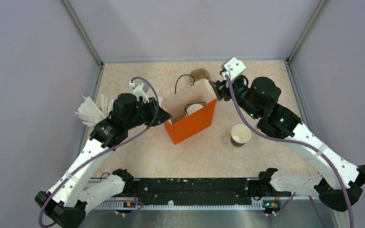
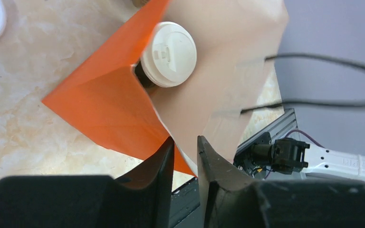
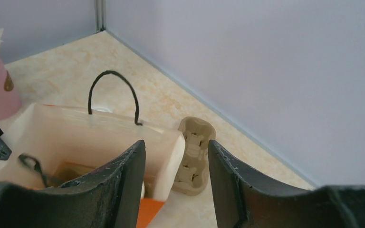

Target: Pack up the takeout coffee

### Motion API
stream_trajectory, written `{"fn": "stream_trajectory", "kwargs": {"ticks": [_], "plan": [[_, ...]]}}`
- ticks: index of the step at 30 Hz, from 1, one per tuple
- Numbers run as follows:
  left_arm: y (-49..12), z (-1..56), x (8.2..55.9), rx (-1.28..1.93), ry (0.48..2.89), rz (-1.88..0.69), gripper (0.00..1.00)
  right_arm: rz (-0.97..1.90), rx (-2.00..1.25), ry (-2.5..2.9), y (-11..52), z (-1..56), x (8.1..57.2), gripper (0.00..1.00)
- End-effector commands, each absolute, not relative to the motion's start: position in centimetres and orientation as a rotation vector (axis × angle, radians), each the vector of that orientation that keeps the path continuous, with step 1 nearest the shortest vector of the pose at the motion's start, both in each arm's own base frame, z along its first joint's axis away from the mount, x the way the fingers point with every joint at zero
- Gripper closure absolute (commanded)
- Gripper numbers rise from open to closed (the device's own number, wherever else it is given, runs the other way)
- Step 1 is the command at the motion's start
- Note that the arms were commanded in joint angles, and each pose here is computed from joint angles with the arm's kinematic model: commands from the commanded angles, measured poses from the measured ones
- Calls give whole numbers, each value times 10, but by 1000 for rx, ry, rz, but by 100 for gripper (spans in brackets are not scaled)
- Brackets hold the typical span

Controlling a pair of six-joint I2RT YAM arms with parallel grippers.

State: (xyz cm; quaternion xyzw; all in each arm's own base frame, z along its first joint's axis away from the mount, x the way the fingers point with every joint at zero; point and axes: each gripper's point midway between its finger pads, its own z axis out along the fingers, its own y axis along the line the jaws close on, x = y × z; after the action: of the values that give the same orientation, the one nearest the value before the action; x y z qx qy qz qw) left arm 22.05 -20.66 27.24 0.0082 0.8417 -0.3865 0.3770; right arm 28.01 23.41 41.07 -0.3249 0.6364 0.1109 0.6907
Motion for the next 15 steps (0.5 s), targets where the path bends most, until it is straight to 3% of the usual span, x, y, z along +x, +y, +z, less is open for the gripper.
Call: {"fn": "stream_trajectory", "kwargs": {"ticks": [1,7,12,13,15], "plan": [[-202,294,231,-4,2093,-951,67,326,-562,1373,223,444,276,50],[-194,305,239,-4,2061,-879,55,346,-535,1390,217,454,270,48],[-177,325,244,-28,2007,-781,23,468,-444,1450,218,453,261,40],[-173,331,244,-36,1990,-763,16,502,-420,1465,218,453,258,33],[-165,347,243,-35,1945,-738,2,546,-360,1512,216,448,256,8]]}}
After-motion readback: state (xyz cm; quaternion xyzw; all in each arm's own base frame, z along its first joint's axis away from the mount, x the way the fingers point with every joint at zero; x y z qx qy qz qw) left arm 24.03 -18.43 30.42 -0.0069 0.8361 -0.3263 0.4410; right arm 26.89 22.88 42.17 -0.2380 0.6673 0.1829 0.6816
